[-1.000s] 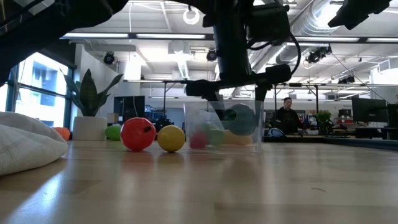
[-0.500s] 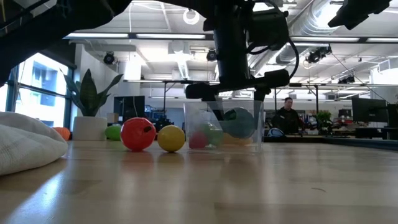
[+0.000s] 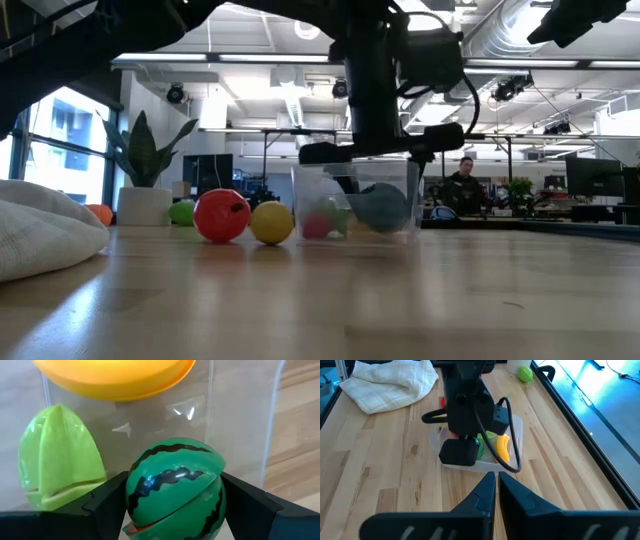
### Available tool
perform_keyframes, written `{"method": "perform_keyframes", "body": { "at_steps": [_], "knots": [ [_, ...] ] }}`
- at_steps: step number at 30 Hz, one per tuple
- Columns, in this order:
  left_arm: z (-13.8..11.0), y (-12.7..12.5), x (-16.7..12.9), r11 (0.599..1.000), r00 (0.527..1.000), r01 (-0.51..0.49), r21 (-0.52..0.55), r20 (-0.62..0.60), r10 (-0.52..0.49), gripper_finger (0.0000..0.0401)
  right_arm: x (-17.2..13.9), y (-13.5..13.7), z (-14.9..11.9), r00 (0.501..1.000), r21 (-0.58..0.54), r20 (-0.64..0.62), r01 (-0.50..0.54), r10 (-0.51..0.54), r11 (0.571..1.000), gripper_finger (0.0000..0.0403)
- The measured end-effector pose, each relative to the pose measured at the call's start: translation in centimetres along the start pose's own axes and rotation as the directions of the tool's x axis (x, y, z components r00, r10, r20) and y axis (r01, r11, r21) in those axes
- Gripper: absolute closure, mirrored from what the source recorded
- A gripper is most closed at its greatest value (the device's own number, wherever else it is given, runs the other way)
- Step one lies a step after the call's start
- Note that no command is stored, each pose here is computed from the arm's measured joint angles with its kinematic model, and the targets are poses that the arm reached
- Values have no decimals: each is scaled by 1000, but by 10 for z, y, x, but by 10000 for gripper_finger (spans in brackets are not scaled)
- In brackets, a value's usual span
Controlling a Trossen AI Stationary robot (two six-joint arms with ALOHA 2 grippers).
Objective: Pick and placing Produce into tupperware
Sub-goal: Put the watermelon into the transparent bin
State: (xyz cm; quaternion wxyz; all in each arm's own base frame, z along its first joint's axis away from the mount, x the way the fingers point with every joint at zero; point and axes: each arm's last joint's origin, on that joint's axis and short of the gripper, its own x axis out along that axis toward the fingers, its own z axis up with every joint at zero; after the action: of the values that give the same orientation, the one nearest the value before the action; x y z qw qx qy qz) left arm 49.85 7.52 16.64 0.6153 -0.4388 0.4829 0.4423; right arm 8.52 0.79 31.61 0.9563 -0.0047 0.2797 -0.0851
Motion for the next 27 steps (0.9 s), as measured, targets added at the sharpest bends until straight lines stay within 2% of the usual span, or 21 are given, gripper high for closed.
{"method": "perform_keyframes", "body": {
  "at_steps": [22, 27],
  "knots": [
    [0, 1, 3, 999, 1000, -20, 42, 19, 20, 130, 0, 0, 0, 1000, 0, 0, 0, 0, 1000, 392],
    [0, 1, 3, 999, 1000, -20, 45, 19, 20, 112, 0, 0, 0, 1000, 0, 0, 0, 0, 1000, 392]
  ]
}}
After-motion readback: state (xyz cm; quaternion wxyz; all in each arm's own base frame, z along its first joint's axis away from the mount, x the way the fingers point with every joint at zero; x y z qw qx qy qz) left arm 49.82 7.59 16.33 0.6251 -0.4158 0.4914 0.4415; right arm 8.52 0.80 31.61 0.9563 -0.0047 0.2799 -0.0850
